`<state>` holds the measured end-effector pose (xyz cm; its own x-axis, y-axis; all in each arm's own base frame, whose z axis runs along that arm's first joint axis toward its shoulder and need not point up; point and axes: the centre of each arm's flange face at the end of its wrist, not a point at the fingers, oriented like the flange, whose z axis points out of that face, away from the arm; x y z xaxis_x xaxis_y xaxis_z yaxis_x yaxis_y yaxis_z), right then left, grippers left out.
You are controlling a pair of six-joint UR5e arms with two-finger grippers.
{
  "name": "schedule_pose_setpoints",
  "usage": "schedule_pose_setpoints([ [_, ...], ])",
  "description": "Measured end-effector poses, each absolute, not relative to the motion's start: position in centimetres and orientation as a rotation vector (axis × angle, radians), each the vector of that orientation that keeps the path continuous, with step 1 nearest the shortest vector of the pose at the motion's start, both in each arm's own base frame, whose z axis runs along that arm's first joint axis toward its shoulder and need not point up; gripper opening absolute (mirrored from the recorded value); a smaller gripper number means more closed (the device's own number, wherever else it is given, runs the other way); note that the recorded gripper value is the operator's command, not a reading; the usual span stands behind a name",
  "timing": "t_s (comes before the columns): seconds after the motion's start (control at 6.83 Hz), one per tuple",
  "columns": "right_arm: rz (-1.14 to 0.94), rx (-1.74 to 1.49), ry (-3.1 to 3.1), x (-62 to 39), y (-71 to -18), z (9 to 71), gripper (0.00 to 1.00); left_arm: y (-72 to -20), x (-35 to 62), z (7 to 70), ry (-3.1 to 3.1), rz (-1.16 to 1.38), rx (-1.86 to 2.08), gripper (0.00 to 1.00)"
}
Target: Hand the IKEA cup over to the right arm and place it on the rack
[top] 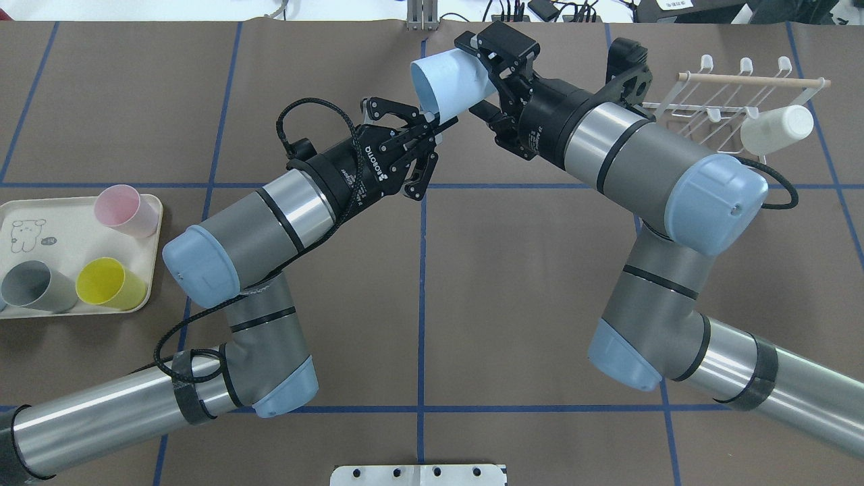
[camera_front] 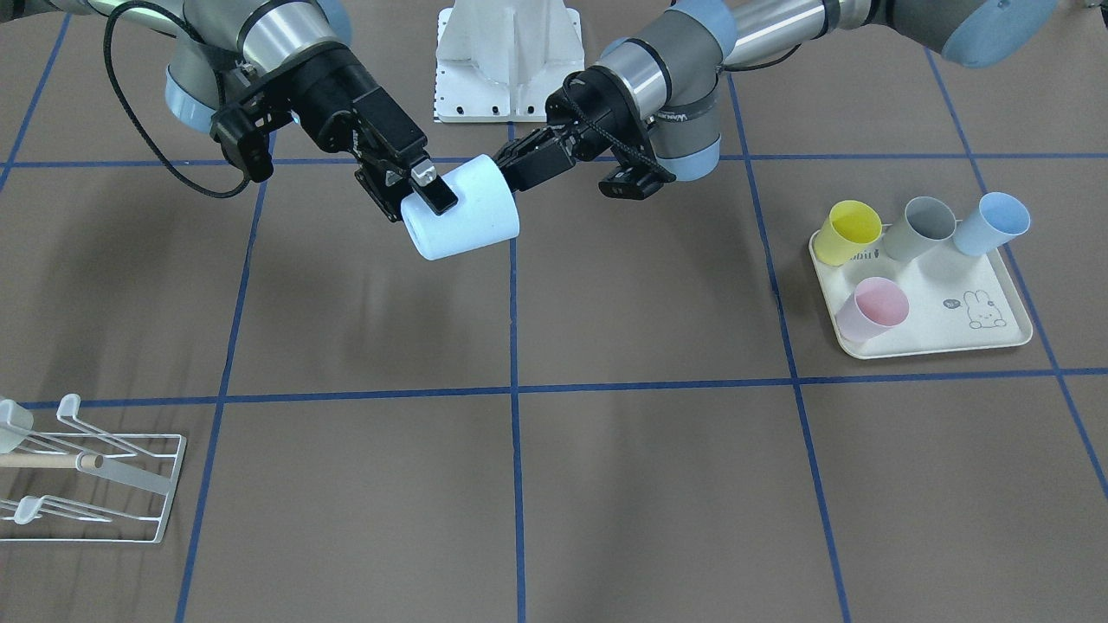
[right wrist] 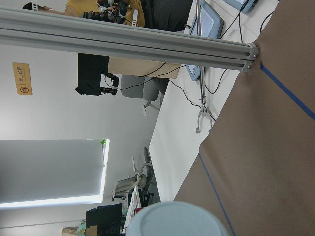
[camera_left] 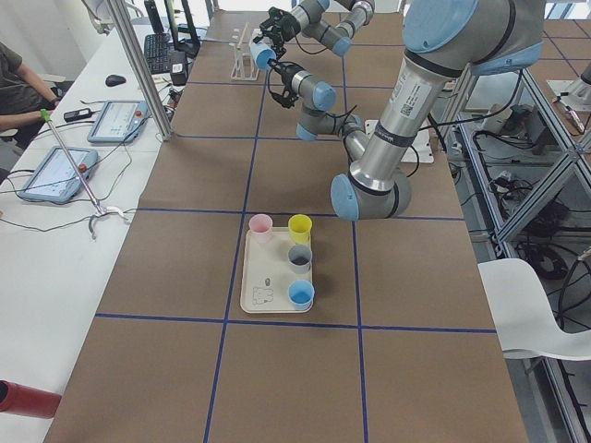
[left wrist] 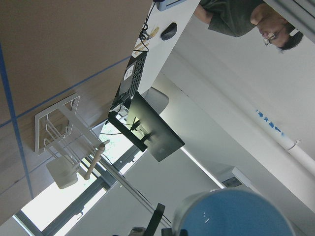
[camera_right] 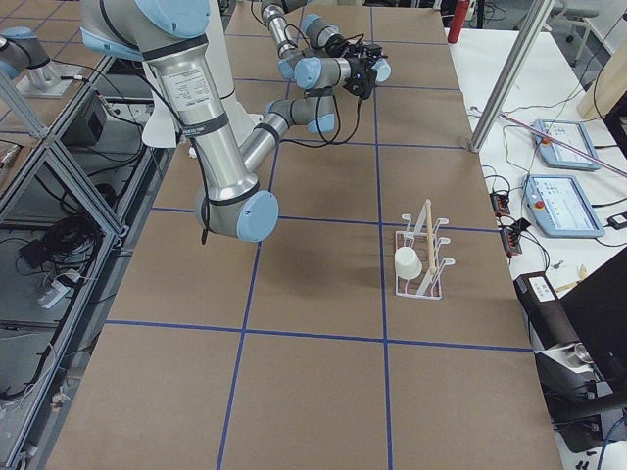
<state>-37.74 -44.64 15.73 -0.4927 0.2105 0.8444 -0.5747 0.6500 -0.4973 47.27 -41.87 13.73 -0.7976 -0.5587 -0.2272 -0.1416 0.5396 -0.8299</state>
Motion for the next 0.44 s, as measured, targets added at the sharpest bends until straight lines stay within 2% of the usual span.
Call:
schedule_pose_setpoints([
  [0.44, 0.974, 0.289, -1.86, -37.72, -44.62, 15.7, 0.99, -41.23, 47.64, 13.58, 2.307, -1.186, -0.577, 0.0],
])
